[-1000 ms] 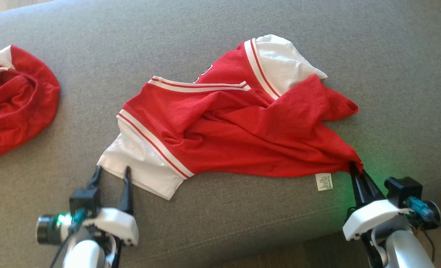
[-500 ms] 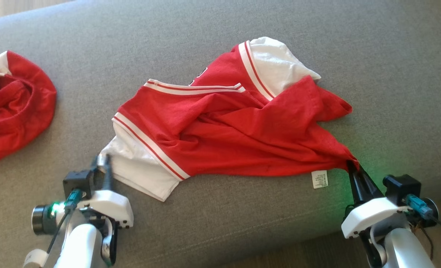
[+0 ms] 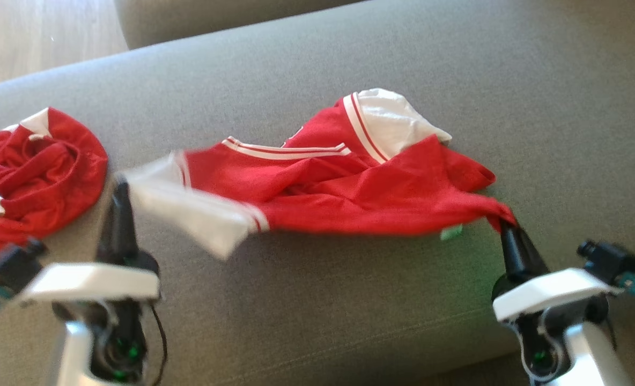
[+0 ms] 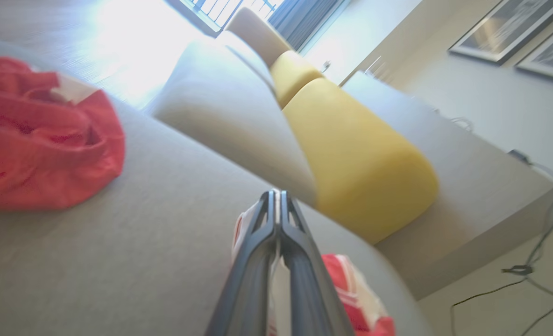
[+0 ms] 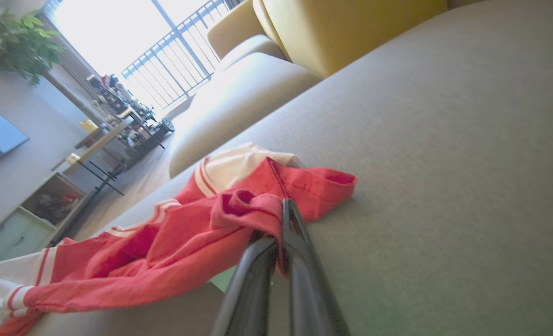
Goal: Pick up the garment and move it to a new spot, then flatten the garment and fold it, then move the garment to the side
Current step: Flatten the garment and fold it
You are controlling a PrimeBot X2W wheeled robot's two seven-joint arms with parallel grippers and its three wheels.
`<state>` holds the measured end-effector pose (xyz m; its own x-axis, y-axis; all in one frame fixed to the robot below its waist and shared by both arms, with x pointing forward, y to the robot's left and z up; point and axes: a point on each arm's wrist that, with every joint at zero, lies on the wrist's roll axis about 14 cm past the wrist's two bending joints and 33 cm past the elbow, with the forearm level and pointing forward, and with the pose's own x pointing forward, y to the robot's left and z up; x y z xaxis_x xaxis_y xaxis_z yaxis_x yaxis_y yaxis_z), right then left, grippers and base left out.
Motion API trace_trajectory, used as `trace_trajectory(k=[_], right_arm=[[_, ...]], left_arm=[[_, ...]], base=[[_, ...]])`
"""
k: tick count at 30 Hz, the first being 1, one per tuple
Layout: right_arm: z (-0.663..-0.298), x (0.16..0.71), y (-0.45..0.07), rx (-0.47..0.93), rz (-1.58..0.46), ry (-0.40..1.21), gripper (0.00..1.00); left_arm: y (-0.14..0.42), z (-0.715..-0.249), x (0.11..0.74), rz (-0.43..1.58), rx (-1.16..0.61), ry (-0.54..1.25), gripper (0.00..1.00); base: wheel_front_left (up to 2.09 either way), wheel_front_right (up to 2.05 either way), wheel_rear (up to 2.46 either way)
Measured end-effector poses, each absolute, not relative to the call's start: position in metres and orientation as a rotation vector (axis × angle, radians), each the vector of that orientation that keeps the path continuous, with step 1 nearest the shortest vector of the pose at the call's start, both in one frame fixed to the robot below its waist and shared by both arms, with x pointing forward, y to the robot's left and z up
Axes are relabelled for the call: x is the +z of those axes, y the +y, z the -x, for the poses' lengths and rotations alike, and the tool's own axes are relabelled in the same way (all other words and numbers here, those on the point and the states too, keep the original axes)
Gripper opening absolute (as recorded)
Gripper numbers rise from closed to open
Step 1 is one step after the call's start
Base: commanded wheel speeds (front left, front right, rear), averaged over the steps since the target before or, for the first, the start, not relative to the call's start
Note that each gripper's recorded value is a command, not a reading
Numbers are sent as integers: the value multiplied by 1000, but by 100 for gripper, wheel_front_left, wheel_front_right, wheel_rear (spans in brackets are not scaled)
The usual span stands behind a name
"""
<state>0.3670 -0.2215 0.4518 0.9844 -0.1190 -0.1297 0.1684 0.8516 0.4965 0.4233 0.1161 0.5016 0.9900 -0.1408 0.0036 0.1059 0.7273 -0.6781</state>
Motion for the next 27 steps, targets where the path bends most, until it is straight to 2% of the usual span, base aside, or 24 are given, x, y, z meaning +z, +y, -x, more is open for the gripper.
trace_trajectory(k=[5,7,11,15,18,21,23,27], right_arm=[[-381,509,-227,-92,-655,-10,0],[-389,530,-228,-55,-644,-12,0],[-396,541,-218,53,-255,198,0],[-374,507,-196,148,-181,479,0],[-335,469,-170,223,-358,683,0],[-309,458,-161,237,-633,756,0],[-309,469,-176,230,-770,712,0],[-335,501,-200,255,-1017,507,0]], left_arm=[[112,-433,626,923,-277,-227,0],[109,-435,666,962,-330,-299,0],[98,-440,728,946,-435,-370,0],[79,-444,745,900,-518,-323,0],[72,-449,727,875,-517,-243,0],[72,-454,704,876,-491,-168,0],[73,-455,697,889,-479,-141,0],[83,-460,705,934,-465,-143,0]], base=[[0,0,0],[0,0,0],[0,0,0],[0,0,0],[0,0,0],[0,0,0],[0,0,0],[0,0,0]])
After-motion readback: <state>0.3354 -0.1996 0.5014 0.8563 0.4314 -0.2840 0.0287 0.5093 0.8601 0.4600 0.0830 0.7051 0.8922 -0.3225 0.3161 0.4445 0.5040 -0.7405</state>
